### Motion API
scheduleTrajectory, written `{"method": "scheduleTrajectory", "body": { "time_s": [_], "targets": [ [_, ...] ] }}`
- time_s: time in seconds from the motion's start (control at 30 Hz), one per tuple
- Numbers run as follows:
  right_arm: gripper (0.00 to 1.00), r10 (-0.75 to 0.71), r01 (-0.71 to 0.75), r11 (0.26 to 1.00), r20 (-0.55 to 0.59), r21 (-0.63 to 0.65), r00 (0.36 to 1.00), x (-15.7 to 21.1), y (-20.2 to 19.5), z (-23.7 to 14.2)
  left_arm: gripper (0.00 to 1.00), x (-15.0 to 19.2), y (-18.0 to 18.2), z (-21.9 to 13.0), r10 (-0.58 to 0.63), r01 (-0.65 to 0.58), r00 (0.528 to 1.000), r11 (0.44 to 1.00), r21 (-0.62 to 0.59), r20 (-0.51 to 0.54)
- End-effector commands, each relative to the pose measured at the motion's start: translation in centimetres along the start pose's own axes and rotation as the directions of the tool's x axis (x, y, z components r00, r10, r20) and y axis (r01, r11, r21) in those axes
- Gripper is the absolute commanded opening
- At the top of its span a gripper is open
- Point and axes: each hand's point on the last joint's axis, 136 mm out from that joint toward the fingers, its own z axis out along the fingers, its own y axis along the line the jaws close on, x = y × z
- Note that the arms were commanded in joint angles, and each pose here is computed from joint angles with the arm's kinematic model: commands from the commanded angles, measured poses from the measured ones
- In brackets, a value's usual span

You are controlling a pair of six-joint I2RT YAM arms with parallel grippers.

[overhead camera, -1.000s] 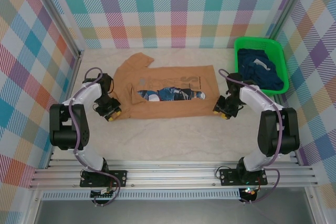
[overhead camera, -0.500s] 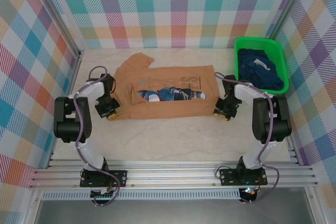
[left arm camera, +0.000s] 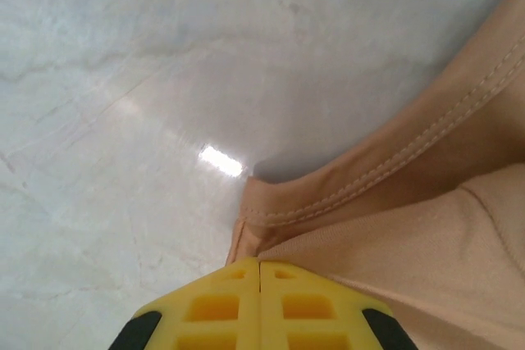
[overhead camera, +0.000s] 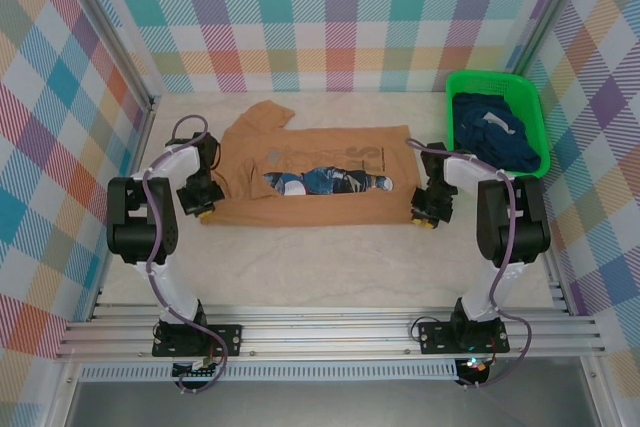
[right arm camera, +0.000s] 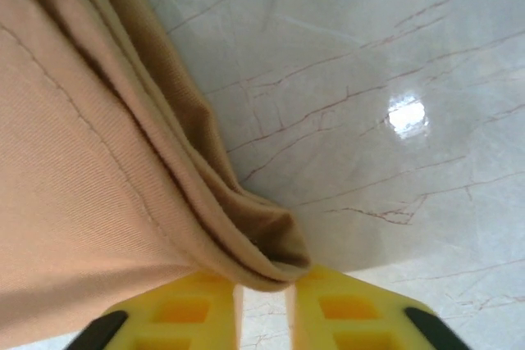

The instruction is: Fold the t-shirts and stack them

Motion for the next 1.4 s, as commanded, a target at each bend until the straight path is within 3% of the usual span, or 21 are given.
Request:
{"method": "scheduleTrajectory", "body": {
  "time_s": [0.0,0.27,0.53,0.63,0.77,0.87,0.97,1.17,1.37],
  "targets": [
    [0.26,-0.014,0.014,1.000,0.017,0.002,1.000,0.8,-0.6,-1.4,0.00,0.6,1.8,-2.8,-0.041,0.041,0.999,0.999,-0.014,0.018],
    [0.34,-0.002,0.006,0.998,0.061,-0.064,0.998,2.1,-0.2,-4.8,0.21,1.5,1.8,-5.7,-0.113,0.112,0.993,0.992,0.063,0.017],
    [0.35,0.011,-0.003,0.986,0.047,-0.165,0.999,1.9,2.2,-4.7,0.26,3.0,1.5,-4.4,-0.184,0.189,0.981,0.977,0.100,-0.066],
    [0.34,0.033,-0.025,0.972,0.029,-0.235,0.999,1.9,3.5,-4.3,0.29,3.3,2.1,-2.7,-0.344,0.365,0.928,0.916,0.165,-0.143],
    [0.35,0.060,-0.055,0.957,0.008,-0.286,0.998,1.5,4.6,-3.9,0.29,3.0,3.1,-0.8,-0.599,0.649,0.760,0.722,0.239,-0.252],
    [0.35,0.070,-0.067,0.951,0.000,-0.301,0.998,1.2,5.1,-3.6,0.30,1.2,2.6,-0.5,-0.699,0.752,0.658,0.588,0.298,-0.282],
    [0.34,0.072,-0.069,0.950,0.000,-0.305,0.997,1.0,5.3,-3.5,0.30,0.4,2.3,-0.3,-0.746,0.802,0.593,0.515,0.301,-0.302],
    [0.34,0.077,-0.079,0.952,-0.019,-0.297,0.997,1.0,5.2,-2.8,0.28,1.3,1.2,1.4,-0.766,0.855,0.517,0.440,0.276,-0.382],
    [0.34,0.081,-0.085,0.953,-0.026,-0.292,0.996,0.7,5.3,-2.4,0.26,1.6,0.7,2.0,-0.756,0.858,0.514,0.440,0.267,-0.405]
  ]
}}
